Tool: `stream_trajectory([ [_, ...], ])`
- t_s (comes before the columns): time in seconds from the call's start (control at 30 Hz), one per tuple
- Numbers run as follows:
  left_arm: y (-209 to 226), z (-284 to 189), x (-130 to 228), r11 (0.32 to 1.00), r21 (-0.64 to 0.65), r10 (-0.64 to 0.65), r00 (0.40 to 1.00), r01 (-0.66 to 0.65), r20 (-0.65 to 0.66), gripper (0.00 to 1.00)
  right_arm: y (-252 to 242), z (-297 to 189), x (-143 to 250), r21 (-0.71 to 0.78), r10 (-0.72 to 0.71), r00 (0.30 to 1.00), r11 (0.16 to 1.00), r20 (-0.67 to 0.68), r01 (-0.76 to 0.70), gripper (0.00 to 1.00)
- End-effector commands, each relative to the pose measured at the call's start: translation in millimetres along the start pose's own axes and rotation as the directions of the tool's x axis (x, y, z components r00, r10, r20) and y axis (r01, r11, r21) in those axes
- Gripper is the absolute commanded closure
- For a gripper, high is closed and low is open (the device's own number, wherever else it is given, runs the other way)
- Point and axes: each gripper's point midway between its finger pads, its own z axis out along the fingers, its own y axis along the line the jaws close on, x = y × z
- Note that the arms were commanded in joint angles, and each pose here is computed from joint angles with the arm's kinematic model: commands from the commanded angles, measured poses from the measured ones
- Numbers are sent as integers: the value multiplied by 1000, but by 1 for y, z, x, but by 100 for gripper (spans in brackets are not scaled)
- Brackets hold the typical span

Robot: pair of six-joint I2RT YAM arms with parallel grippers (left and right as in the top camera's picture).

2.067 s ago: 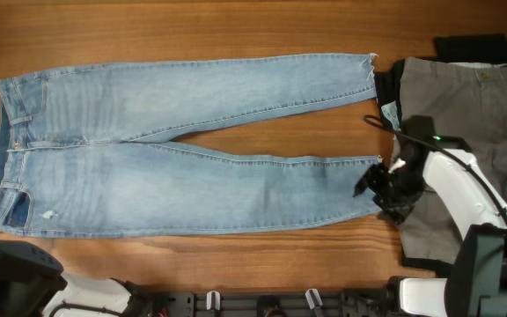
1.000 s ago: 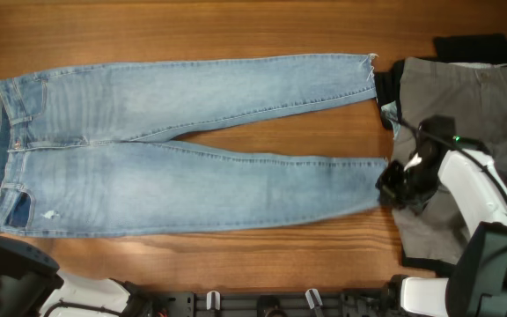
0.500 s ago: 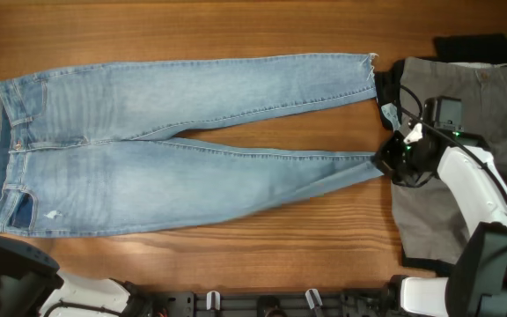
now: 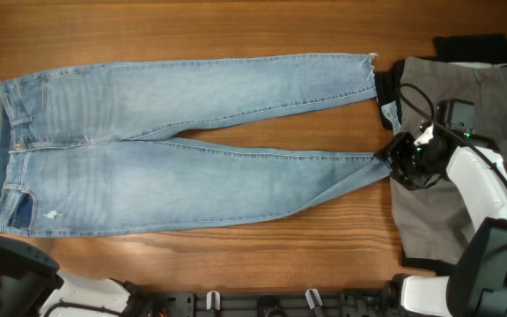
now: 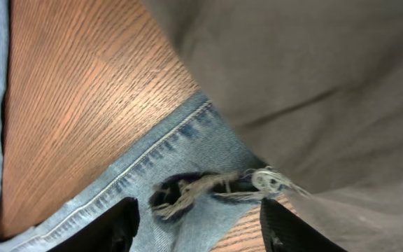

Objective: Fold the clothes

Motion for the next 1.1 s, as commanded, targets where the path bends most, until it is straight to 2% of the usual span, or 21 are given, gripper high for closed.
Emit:
stream_trajectory([
  [0.0, -1, -2, 0, 1000, 11, -16, 1000, 16, 2, 33, 0, 3, -2, -5, 8, 1000, 1000, -3, -8, 36],
  [0.1, -1, -2, 0, 1000, 14, -16, 1000, 16, 1, 33, 13, 3, -3, -74, -30, 1000, 997, -7, 29, 50],
  [0.17, -1, -2, 0, 1000, 14, -15, 1000, 15, 1, 32, 11, 1, -6, -75, 15, 1000, 997, -6, -15, 67],
  [0.2, -1, -2, 0, 1000, 14, -16, 1000, 16, 1, 32, 9, -1, -8, -82, 43, 999, 996, -6, -44, 68],
  [0.23, -1, -2, 0, 1000, 14, -16, 1000, 16, 1, 32, 9, -4, -11, -102, 57, 998, 993, -5, -57, 67],
  [0.33, -2, -2, 0, 1000, 16, -15, 1000, 15, 4, 32, 6, -17, -17, -178, 100, 995, 979, -30, -104, 51],
  [0.43, -2, -2, -1, 1000, 17, -15, 1000, 15, 7, 32, -4, -25, -6, -204, 160, 981, 963, -106, -178, 48],
  [0.5, -2, -2, -1, 1000, 21, -15, 1000, 15, 6, 32, -7, -25, 1, -193, 143, 981, 967, -130, -167, 44],
  [0.6, -3, -2, -1, 1000, 24, -15, 1000, 15, 5, 32, -3, -20, 13, -187, 73, 986, 977, -151, -101, 34],
  [0.67, -3, -2, -1, 1000, 24, -15, 1000, 15, 5, 32, 0, -13, 20, -176, 40, 987, 982, -158, -68, 34],
  [0.73, -3, -2, -1, 1000, 24, -15, 1000, 15, 4, 32, 2, -7, 27, -150, 9, 987, 988, -161, -34, 39],
  [0.8, -3, -2, 0, 1000, 22, -15, 1000, 15, 1, 32, -1, 2, 35, -79, 5, 987, 997, -161, -18, 40],
  [0.9, -2, -2, 1, 1000, 21, -15, 1000, 16, -2, 32, -2, 10, 38, -11, -18, 991, 1000, -135, 17, 33],
  [1.0, -2, -2, 1, 1000, 21, -16, 1000, 16, -2, 32, 0, 12, 44, -1, -4, 989, 1000, -148, 4, 33],
  [1.07, -2, -2, 1, 1000, 21, -16, 1000, 16, -2, 32, -5, 15, 47, 28, 34, 989, 999, -147, -30, 37],
])
